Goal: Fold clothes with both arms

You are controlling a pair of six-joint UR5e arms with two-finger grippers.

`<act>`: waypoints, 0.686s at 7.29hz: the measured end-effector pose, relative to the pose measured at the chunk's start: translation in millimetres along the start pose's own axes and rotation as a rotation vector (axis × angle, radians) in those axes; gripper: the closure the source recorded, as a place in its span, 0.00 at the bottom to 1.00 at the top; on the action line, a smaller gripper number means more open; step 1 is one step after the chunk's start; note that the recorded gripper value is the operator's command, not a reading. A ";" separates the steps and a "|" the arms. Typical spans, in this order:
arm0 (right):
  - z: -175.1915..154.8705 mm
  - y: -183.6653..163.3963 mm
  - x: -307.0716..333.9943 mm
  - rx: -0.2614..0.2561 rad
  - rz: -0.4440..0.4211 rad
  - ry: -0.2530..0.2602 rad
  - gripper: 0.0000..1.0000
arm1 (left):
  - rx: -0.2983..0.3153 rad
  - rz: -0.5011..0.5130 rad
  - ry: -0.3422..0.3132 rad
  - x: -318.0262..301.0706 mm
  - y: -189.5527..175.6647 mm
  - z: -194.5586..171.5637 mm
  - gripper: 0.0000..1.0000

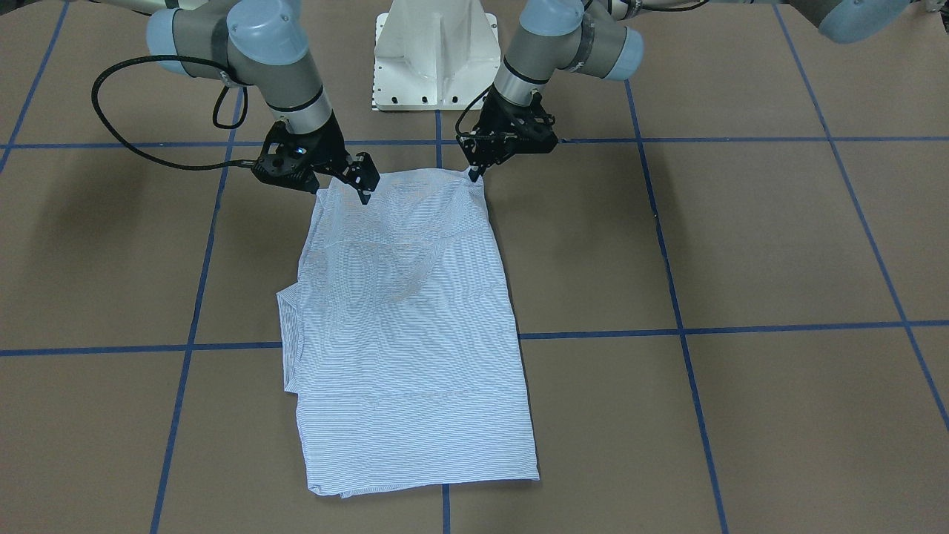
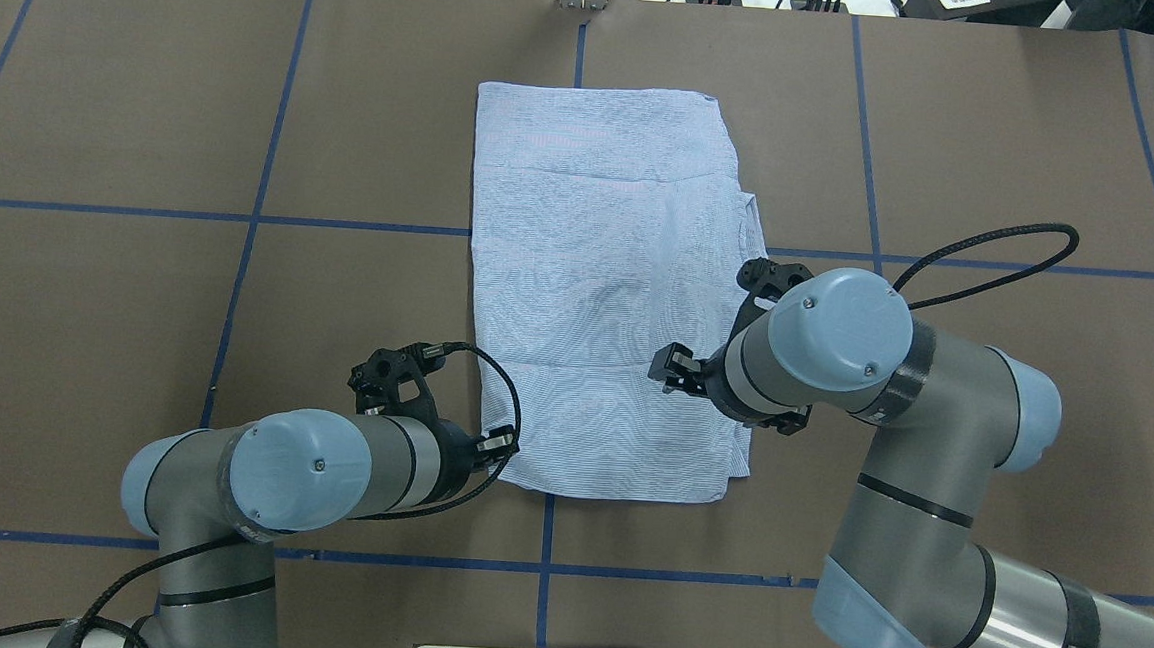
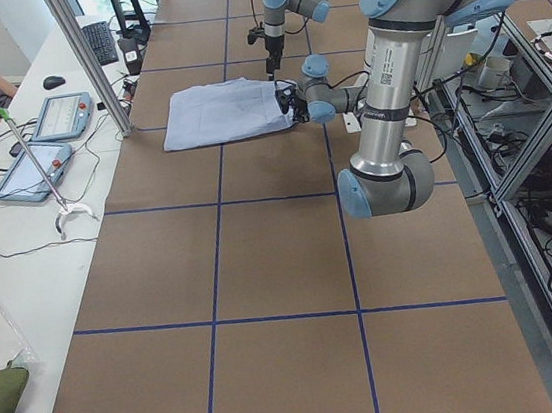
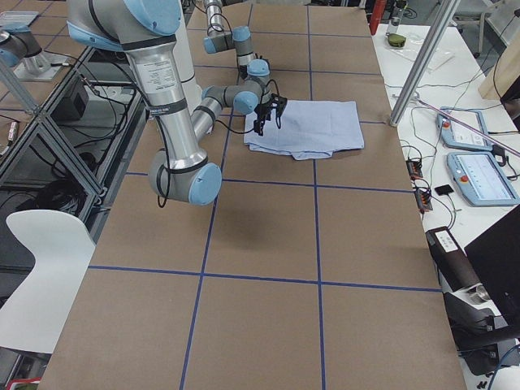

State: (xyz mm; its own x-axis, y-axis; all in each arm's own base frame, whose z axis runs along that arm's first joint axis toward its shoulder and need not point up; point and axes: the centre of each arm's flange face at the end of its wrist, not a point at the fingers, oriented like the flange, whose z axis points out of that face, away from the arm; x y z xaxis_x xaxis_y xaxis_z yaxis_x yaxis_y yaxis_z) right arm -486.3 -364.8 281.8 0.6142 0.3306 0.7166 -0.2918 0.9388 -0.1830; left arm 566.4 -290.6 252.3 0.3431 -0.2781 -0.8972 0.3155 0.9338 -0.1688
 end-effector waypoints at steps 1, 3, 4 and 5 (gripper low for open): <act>7.9 3.4 0.4 0.002 0.003 0.031 0.00 | 0.000 0.000 0.000 0.4 0.2 0.4 1.00; 23.9 7.0 2.7 -0.004 0.004 0.072 0.00 | -0.001 0.000 0.000 0.4 0.6 1.0 1.00; 32.7 8.7 2.6 -0.006 0.003 0.088 0.00 | -0.002 0.001 0.000 0.3 1.3 1.3 1.00; 38.8 10.1 1.6 -0.009 0.002 0.098 0.00 | -0.002 0.001 -0.001 0.1 1.5 1.7 1.00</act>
State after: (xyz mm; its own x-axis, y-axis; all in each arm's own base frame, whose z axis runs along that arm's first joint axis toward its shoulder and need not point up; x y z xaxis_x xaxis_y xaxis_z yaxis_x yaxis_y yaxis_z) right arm -516.7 -358.6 307.2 0.6823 0.3401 0.6471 -0.2870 0.9387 -0.1907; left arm 568.4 -289.6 252.7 0.3443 -0.2776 -0.8969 0.3133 0.9345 -0.1689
